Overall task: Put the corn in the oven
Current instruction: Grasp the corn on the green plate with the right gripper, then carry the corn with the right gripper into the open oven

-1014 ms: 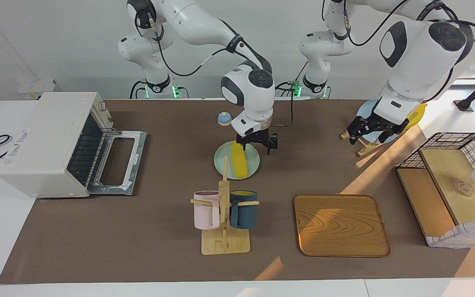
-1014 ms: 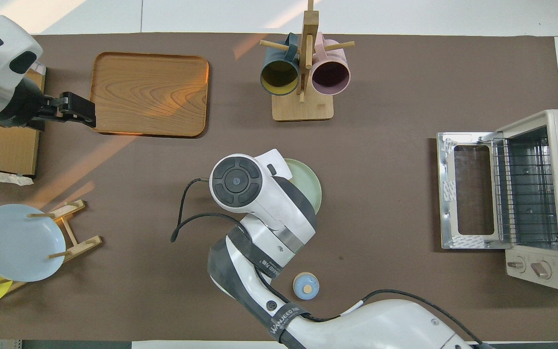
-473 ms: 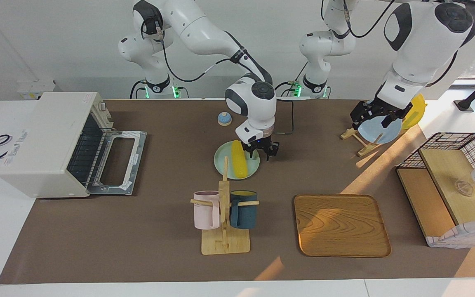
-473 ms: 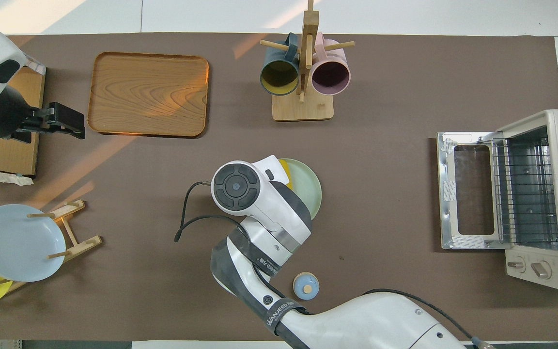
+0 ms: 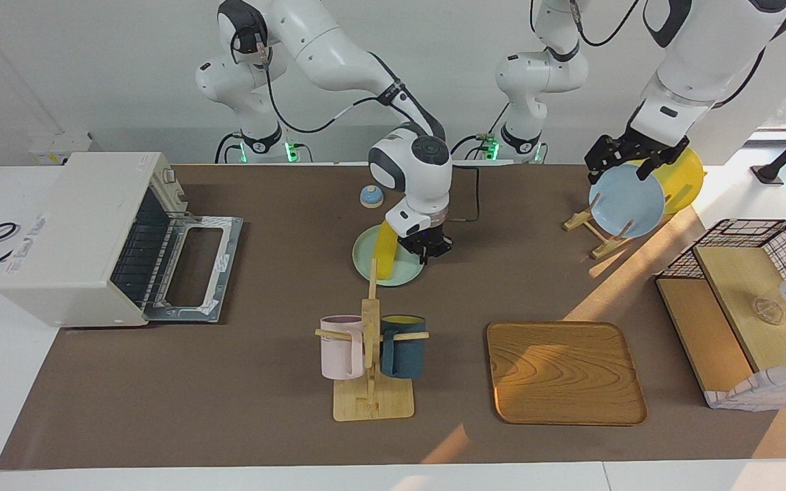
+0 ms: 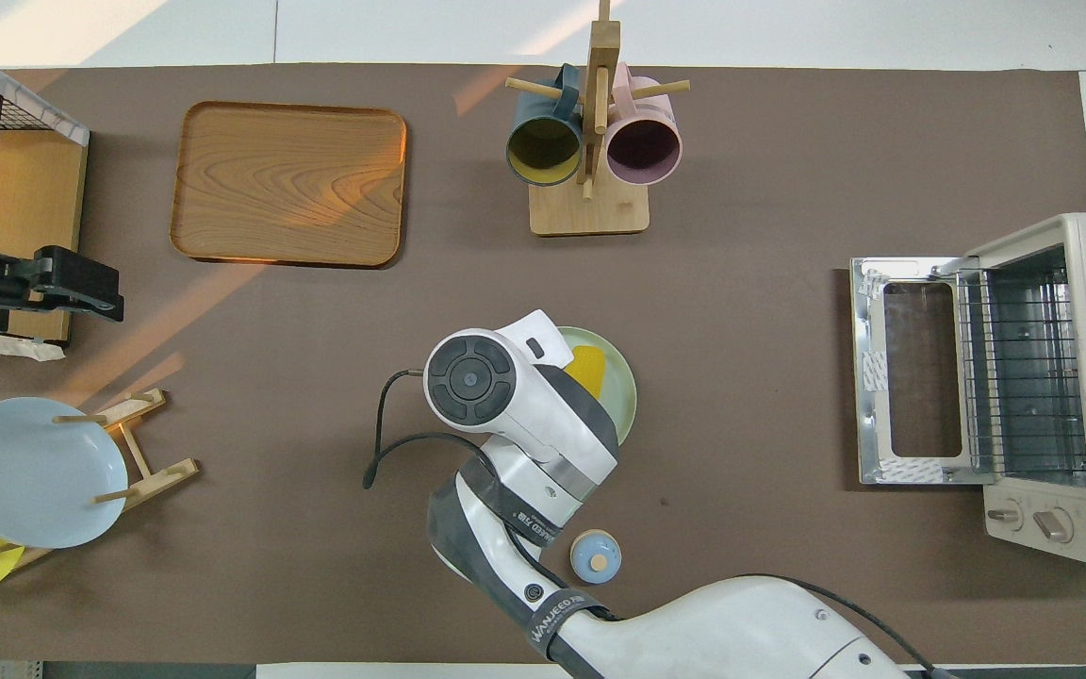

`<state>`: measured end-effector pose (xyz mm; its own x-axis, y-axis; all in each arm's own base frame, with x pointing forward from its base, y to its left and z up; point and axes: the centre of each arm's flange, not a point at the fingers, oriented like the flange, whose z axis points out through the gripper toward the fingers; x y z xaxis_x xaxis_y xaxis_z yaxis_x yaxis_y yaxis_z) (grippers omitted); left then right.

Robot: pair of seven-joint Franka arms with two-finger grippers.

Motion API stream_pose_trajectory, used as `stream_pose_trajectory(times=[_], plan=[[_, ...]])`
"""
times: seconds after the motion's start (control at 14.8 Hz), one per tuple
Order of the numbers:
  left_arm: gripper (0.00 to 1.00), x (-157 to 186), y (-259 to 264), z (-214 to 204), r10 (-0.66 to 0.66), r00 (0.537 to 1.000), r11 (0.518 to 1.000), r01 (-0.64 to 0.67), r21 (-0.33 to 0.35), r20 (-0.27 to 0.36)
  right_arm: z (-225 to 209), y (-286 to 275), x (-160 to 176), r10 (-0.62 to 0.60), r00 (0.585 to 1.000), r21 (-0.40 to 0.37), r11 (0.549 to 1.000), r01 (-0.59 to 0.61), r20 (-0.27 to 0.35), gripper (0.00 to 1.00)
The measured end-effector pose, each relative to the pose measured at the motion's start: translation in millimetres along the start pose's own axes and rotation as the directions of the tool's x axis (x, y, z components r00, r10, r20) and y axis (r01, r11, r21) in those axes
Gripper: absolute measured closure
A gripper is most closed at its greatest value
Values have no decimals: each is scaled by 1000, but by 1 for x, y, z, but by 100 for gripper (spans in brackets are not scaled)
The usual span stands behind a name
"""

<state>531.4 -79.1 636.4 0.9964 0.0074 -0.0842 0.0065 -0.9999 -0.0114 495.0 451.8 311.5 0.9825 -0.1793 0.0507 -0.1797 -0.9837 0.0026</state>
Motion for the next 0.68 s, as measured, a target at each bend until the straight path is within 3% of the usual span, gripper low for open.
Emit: stream_pose_trajectory(times=[0.34,0.47,0.68], plan=[[0,0,1,21,14,1000,1000,-14,3,1,-66,30,51,-134,991,-209,969,132,4,97],[0,0,1,21,15,1000,1000,-15,3,-1,-73,58,76,-154,988,-246,957,156,27,97],[0,-2,-3,16,9,1000,1000,-9,2,-10,-88,148,132,-179,980,-268,943,197,87,97]])
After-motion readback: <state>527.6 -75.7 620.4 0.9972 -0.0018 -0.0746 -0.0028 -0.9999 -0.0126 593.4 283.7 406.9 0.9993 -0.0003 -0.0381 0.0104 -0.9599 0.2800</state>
